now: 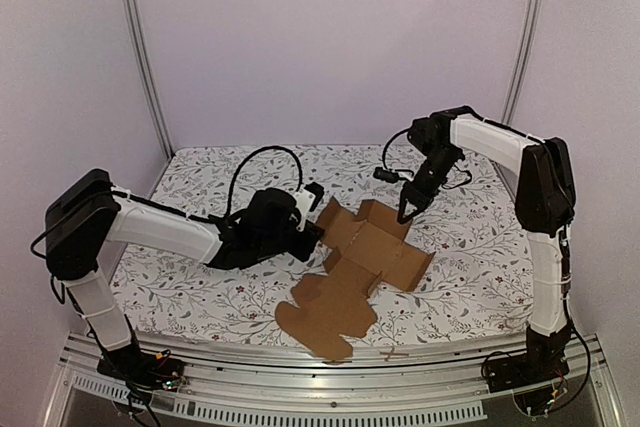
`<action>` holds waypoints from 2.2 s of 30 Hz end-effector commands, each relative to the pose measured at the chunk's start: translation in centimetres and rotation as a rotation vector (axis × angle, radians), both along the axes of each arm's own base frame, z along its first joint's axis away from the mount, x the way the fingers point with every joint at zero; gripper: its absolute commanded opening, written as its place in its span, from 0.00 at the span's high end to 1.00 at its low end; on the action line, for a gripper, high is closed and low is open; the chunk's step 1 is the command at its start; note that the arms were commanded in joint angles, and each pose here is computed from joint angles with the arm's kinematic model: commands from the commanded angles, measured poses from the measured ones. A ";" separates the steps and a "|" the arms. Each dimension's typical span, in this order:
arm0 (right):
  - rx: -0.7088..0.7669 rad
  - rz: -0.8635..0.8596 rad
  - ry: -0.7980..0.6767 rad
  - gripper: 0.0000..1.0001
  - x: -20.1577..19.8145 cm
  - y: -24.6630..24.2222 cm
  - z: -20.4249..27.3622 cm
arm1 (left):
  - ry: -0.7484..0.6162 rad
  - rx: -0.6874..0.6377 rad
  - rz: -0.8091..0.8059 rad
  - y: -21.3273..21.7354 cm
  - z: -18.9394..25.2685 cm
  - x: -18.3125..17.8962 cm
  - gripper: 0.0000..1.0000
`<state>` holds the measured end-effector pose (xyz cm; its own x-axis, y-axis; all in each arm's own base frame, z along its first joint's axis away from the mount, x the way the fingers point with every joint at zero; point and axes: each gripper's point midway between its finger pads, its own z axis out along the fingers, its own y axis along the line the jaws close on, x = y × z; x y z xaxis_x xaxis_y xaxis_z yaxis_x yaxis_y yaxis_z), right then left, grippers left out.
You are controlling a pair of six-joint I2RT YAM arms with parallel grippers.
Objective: Fold the paper box
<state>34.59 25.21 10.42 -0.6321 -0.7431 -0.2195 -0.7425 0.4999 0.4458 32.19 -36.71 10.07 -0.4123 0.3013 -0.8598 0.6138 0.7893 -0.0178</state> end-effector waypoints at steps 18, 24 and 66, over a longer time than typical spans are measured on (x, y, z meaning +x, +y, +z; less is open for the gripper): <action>-0.511 0.329 -1.221 1.00 5.5 3.9 6.1 | 0.095 -0.197 0.253 9.6 -2.4 -0.1 0.54; -0.479 0.411 -1.356 1.00 1.9 5.9 5.4 | 0.132 -0.218 0.221 8.6 -4.0 1.2 0.53; -0.359 0.559 -1.664 1.00 -9.4 5.6 0.9 | 0.089 -0.315 -0.474 -0.9 -2.2 -10.7 0.46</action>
<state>26.14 30.81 11.48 0.3577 -0.9286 -0.0983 -0.3506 -0.0360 -0.9358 23.40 -37.21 6.60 -0.4292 0.2080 -0.8789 0.8281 0.4792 -0.2910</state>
